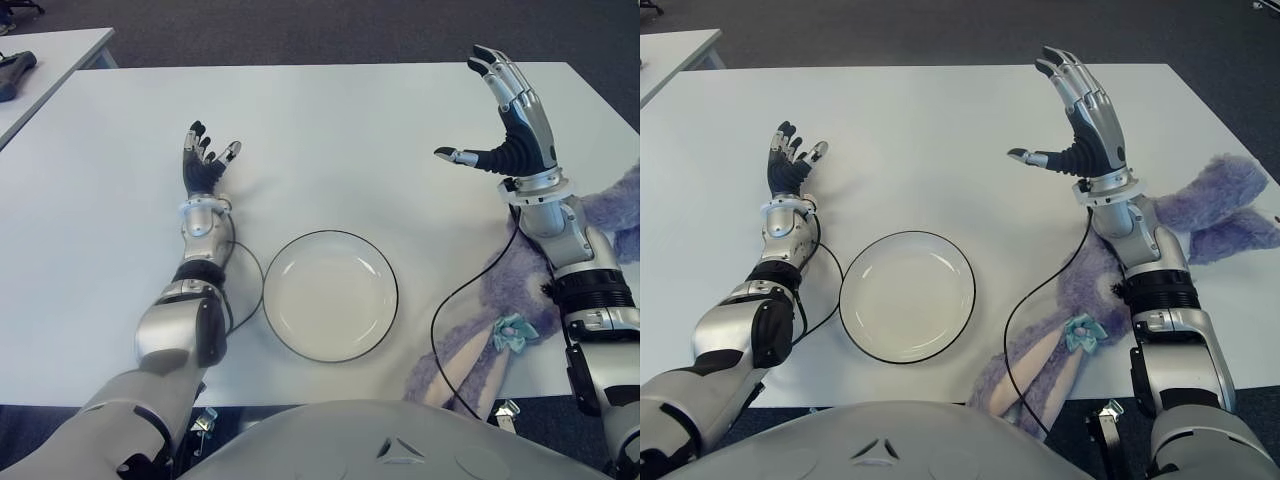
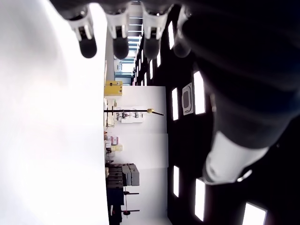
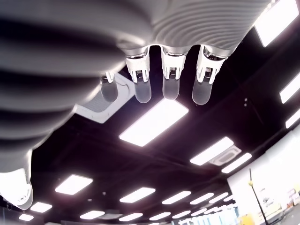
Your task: Put the doll into the plate.
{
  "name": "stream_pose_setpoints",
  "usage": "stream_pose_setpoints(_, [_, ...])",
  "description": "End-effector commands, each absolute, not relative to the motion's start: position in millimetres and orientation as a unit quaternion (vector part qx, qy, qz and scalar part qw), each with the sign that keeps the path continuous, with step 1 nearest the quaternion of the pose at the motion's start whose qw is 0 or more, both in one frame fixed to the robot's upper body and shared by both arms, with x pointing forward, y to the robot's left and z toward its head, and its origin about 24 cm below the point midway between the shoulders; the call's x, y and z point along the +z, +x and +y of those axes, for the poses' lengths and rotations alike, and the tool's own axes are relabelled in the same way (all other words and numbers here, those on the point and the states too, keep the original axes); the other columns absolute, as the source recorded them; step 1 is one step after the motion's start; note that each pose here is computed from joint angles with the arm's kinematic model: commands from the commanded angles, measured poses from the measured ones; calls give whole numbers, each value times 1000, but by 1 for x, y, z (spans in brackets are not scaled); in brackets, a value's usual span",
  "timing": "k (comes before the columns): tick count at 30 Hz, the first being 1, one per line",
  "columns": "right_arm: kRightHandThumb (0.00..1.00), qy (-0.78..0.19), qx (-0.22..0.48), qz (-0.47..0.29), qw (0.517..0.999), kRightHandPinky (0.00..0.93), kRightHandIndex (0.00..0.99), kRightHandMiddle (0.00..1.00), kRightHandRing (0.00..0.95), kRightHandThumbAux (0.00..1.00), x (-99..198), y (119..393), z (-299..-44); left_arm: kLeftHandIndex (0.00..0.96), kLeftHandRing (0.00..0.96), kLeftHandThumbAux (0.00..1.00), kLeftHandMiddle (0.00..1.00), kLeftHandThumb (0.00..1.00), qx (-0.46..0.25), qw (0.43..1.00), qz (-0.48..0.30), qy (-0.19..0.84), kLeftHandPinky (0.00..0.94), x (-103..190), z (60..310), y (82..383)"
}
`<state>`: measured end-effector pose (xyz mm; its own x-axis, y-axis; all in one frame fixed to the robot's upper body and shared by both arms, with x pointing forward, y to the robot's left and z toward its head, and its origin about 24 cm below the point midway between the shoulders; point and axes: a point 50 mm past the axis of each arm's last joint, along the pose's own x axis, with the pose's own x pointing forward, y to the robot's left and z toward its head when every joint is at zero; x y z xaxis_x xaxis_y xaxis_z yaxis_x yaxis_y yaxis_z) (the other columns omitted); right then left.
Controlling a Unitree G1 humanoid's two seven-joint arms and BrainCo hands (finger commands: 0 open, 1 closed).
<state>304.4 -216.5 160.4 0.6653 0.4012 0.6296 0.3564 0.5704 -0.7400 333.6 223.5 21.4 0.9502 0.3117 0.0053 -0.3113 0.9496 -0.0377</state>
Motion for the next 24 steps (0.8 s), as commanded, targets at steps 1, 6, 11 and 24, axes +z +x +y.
stream_pose_setpoints(1, [116, -462, 50, -364, 807, 47, 0, 0, 0, 531, 126, 299, -211, 33, 2, 757, 23, 83, 173, 948, 260, -59, 39, -92, 201, 246])
stream_pose_setpoints(6, [125, -462, 56, -363, 807, 40, 0, 0, 0, 533, 126, 298, -211, 36, 5, 761, 25, 91, 174, 948, 261, -58, 44, -92, 201, 247])
stream_pose_setpoints(11, [113, -457, 66, -364, 809, 64, 0, 0, 14, 546, 129, 299, -210, 39, 4, 763, 21, 90, 172, 949, 260, -55, 42, -91, 201, 247])
stream_pose_setpoints(24, [61, -466, 68, -371, 800, 0, 6, 7, 3, 516, 159, 324, -196, 34, 3, 766, 21, 67, 168, 948, 265, -48, 36, -91, 201, 248])
